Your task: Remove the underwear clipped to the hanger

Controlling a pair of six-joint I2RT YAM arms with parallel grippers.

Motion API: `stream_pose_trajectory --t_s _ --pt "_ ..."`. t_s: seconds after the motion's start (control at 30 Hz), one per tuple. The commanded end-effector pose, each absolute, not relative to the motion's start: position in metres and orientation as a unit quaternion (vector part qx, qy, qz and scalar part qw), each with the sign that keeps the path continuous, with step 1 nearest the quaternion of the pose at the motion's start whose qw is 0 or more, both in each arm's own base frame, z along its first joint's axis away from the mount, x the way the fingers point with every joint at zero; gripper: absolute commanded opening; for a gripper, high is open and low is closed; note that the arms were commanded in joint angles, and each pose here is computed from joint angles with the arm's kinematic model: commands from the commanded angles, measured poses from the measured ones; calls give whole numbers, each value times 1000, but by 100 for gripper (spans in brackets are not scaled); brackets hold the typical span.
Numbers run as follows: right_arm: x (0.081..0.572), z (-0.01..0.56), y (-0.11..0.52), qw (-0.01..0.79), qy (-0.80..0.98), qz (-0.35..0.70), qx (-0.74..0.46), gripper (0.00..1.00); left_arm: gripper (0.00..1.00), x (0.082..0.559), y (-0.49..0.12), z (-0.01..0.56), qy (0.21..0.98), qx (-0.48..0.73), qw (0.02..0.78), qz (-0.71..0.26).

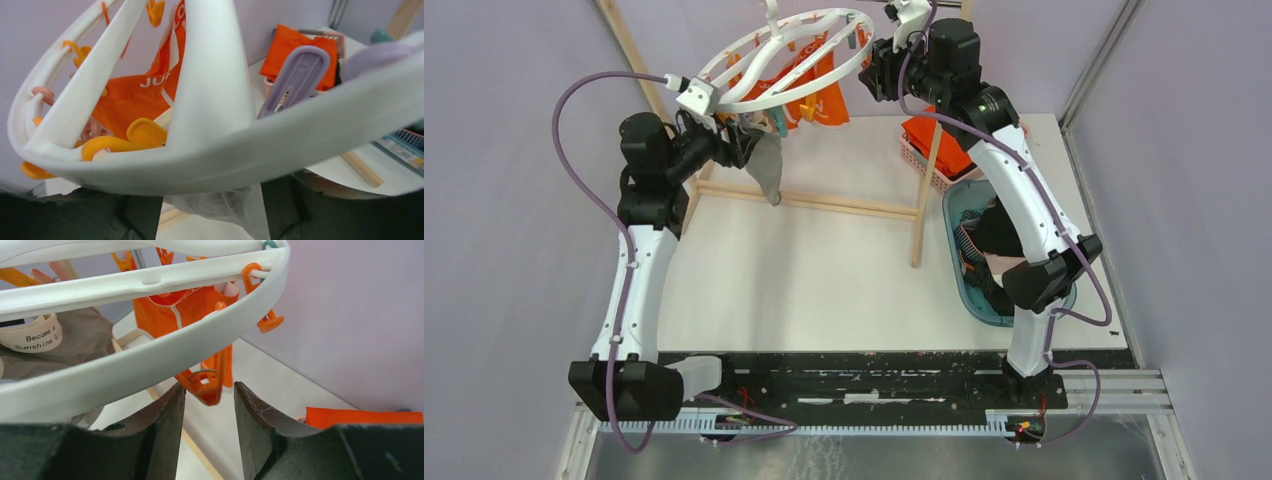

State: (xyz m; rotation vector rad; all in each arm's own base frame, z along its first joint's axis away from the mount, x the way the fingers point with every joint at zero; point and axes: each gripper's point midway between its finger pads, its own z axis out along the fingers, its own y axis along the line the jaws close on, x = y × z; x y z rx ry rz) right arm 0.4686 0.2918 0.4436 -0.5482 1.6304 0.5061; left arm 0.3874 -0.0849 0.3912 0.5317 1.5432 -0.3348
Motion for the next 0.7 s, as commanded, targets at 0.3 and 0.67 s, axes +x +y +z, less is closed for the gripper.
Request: stream_pose_trajectory --t_s 0.3,0.67 --pt "406 437 289 574 719 299 -254 66 30 367 -135 414 619 280 666 -309" --pt "341 409 323 526 681 384 -333 70 21 334 -149 409 600 268 674 -336"
